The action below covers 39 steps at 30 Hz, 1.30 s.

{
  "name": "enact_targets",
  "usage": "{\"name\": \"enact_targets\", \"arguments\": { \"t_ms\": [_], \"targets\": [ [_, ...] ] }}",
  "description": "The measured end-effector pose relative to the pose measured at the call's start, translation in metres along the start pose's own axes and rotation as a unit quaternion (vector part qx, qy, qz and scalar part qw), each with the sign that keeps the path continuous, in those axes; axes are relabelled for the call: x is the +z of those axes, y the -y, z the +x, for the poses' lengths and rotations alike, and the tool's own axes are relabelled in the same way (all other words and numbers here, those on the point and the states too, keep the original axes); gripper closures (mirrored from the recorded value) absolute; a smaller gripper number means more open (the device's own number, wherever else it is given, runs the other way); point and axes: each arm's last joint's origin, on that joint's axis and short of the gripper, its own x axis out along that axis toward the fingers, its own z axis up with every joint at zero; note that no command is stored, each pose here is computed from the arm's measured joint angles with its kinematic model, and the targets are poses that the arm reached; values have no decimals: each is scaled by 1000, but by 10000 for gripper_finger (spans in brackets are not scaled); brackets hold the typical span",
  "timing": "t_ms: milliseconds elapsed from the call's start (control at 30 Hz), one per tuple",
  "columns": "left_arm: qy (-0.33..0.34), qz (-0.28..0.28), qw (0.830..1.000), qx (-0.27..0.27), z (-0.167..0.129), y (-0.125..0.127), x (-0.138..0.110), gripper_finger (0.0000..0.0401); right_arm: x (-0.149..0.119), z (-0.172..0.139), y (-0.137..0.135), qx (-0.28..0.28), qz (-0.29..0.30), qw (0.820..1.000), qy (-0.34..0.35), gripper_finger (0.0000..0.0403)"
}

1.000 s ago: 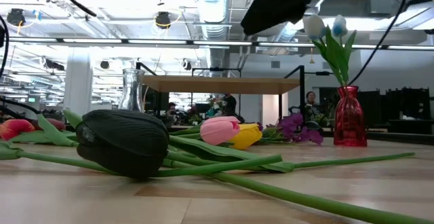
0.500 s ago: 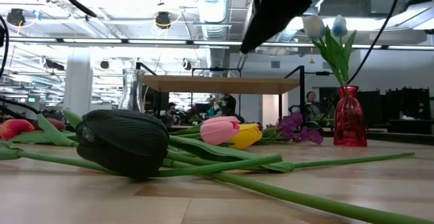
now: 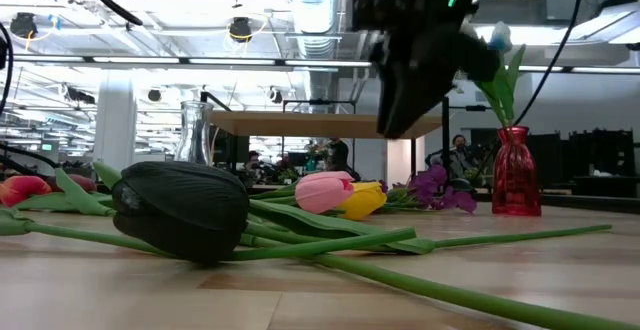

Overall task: Pick and place flowers into a vace then onto a shelf
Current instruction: Put the violet flowers into the red vase

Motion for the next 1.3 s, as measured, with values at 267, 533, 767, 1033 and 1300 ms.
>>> {"name": "enact_targets", "arguments": {
  "t_ms": [267,533,767,1033,1300],
  "targets": [
    [-1,0,1000,-2,0,0,0,230,-7,38,13,-9,-16,998,-65,275],
    [0,-1,1000,-2,0,0,0,230,-11,65,19,-5,-31,994,-103,276],
    [-2,-2,1000,-3,0,0,-1,230,-10,86,25,-9,-24,994,-106,276],
    [-11,3,1000,-5,1,2,-3,230,-13,96,25,-8,-30,992,-122,291],
    [-22,16,1000,-8,1,2,-5,230,-8,74,33,-59,13,993,-101,394]
  ]
}}
